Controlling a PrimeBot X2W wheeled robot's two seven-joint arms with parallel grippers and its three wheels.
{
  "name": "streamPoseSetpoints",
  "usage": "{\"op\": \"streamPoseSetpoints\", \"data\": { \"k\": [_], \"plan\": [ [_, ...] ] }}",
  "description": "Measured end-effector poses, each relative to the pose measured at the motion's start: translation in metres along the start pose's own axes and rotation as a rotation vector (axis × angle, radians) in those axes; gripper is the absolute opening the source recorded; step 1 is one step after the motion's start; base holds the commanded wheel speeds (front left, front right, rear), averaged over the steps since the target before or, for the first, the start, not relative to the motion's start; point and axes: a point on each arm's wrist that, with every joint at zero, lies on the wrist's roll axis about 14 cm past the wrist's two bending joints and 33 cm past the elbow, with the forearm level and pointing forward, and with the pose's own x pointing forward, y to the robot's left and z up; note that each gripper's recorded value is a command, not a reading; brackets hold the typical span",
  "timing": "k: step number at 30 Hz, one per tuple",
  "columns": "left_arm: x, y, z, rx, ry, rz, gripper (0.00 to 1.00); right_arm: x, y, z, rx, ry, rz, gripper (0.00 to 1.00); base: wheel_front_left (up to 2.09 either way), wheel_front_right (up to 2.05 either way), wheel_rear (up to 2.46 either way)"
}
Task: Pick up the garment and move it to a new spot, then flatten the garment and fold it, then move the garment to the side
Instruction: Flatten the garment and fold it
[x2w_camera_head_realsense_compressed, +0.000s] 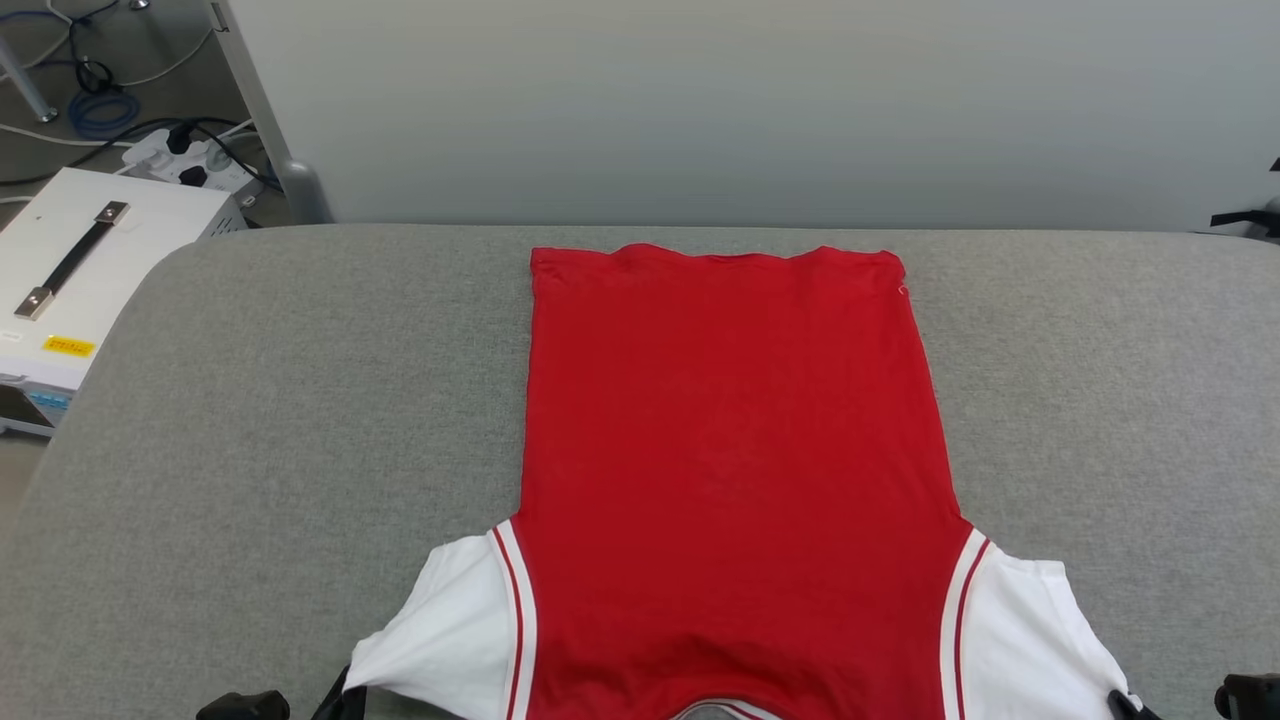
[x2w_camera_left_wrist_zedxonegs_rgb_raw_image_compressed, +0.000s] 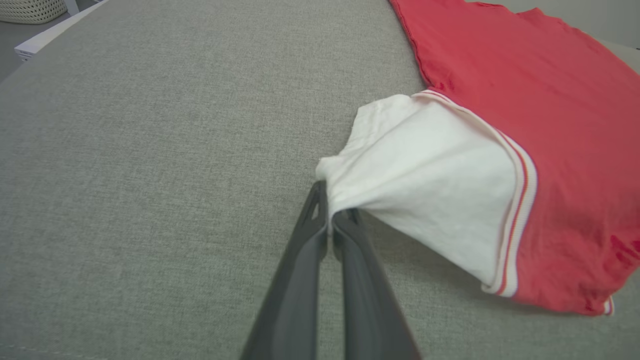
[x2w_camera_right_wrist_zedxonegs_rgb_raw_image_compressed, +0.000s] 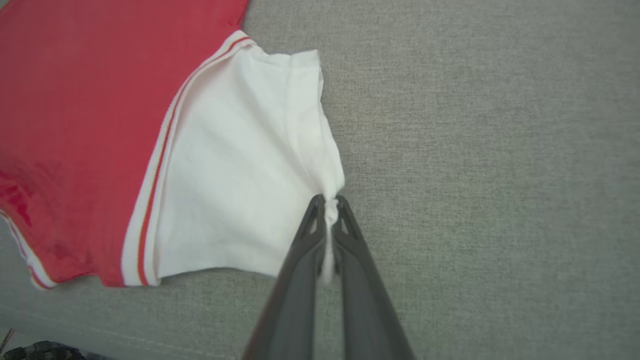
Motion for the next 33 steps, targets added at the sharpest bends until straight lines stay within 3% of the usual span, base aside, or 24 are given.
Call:
{"op": "streamPoseSetpoints", "data": {
  "k": [2, 4, 5, 12, 19, 22, 27, 33],
  "plan": [
    [0.001, -0.002, -0.001, -0.001, 0.003, -0.007, 0.0, 0.001, 0.001, 0.003, -0.001, -0.005, 0.002, 0.0, 0.0, 0.0, 0.0],
    [0.002, -0.005, -0.002, 0.003, 0.003, -0.018, 0.0, 0.002, 0.003, 0.008, -0.011, -0.019, 0.005, 0.46, 0.0, 0.0, 0.0],
    [0.003, -0.007, 0.0, 0.005, -0.004, -0.022, 0.0, 0.003, 0.004, 0.01, -0.018, -0.023, 0.008, 1.0, 0.0, 0.0, 0.0],
    [0.018, -0.022, 0.021, 0.01, -0.074, -0.06, 0.0, 0.021, 0.013, 0.066, -0.081, -0.174, 0.03, 1.0, 0.0, 0.0, 0.0],
    [0.032, -0.032, 0.044, 0.018, -0.143, -0.072, 0.0, 0.04, 0.014, 0.187, -0.186, -0.453, 0.044, 1.0, 0.0, 0.0, 0.0],
    [0.04, -0.036, 0.053, 0.023, -0.172, -0.076, 0.0, 0.052, 0.021, 0.231, -0.243, -0.503, 0.062, 1.0, 0.0, 0.0, 0.0],
    [0.053, -0.04, 0.061, 0.018, -0.195, -0.071, 0.0, 0.089, 0.039, 0.282, -0.349, -0.451, 0.106, 1.0, 0.0, 0.0, 0.0],
    [0.072, -0.043, 0.061, 0.007, -0.198, -0.065, 0.0, 0.159, 0.055, 0.288, -0.377, -0.135, 0.152, 1.0, 0.0, 0.0, 0.0]
  ]
}}
